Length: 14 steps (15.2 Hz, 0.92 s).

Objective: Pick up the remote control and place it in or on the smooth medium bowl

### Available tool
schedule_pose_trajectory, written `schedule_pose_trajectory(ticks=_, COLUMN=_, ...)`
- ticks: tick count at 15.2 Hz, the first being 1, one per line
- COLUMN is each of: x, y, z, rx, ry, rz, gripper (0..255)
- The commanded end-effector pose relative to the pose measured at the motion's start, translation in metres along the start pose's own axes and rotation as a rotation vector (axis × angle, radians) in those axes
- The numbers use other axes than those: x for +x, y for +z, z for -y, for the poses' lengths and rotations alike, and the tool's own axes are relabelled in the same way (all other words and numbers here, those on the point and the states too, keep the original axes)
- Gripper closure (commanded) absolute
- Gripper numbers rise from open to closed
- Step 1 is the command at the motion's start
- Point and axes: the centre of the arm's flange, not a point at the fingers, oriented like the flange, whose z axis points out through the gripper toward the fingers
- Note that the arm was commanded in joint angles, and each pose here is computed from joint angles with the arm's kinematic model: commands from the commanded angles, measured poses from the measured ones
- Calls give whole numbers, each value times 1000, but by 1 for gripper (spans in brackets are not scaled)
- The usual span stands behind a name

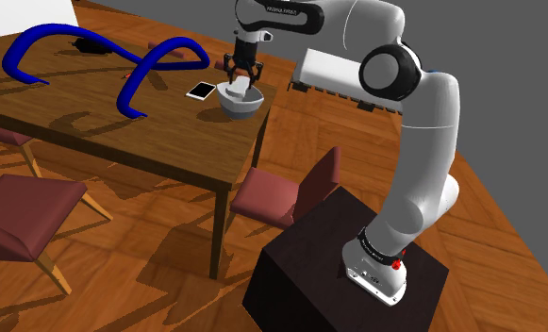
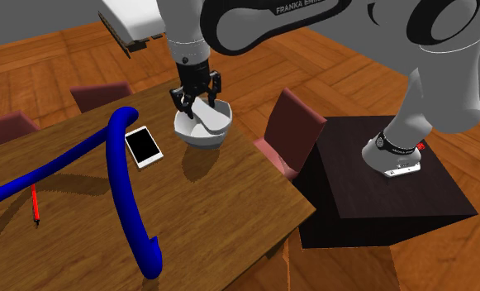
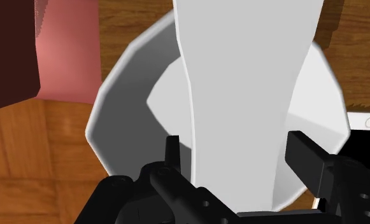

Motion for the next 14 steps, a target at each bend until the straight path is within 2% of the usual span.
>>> schedule_pose_trajectory(ticks=1, x=2, y=11, z=-2, rx=-2, ry=2, rz=0, gripper=255)
schedule_pose_trajectory(ticks=9, x=2, y=11, z=-2, rx=-2, ry=2, rz=0, gripper=255)
schedule_pose_trajectory(ticks=10, x=2, y=11, z=-2, rx=-2, ry=2, rz=0, gripper=0)
schedule_pose_trajectory(ticks=14, x=2, y=11, z=-2, rx=-2, ry=2, rz=0, gripper=0)
